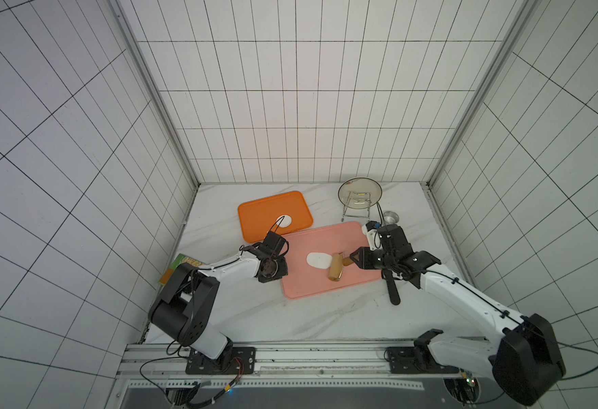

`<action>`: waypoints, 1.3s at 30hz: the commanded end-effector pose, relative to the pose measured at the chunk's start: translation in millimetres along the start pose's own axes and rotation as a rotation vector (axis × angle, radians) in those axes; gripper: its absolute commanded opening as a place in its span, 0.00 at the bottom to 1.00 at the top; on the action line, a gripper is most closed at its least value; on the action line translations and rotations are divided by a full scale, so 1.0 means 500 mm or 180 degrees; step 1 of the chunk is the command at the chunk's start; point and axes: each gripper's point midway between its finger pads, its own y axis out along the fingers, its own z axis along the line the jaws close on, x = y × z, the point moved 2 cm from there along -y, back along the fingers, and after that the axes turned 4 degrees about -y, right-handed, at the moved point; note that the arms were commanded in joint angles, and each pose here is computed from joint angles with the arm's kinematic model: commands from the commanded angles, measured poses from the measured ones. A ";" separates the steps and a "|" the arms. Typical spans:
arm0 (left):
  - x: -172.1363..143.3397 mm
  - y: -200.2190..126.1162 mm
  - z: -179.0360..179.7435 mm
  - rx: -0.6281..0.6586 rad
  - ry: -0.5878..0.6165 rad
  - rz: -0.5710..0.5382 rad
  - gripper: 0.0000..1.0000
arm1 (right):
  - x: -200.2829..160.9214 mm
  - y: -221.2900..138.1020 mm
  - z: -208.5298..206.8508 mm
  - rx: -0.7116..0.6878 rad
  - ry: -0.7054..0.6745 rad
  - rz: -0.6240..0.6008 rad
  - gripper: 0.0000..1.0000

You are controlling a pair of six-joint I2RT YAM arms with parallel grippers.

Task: Roll out the dumpling wrappers from the dough
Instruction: Flatten out the dough on the work surface.

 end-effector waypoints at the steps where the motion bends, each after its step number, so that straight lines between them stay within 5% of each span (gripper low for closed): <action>1: -0.010 0.018 0.015 0.0175 0.0119 0.0094 0.00 | 0.073 -0.029 0.067 0.0401 -0.0403 -0.0384 0.00; 9: -0.008 0.015 0.013 0.0184 0.0134 0.0082 0.00 | 0.104 0.001 0.058 0.0364 -0.0375 -0.0519 0.00; 20: -0.008 0.017 0.011 0.0168 0.0149 0.0078 0.00 | -0.028 0.088 -0.070 -0.0180 0.0059 0.0145 0.00; 39: -0.010 0.022 0.010 0.0154 0.0163 0.0103 0.00 | -0.105 0.144 -0.119 -0.0446 0.0244 0.0556 0.00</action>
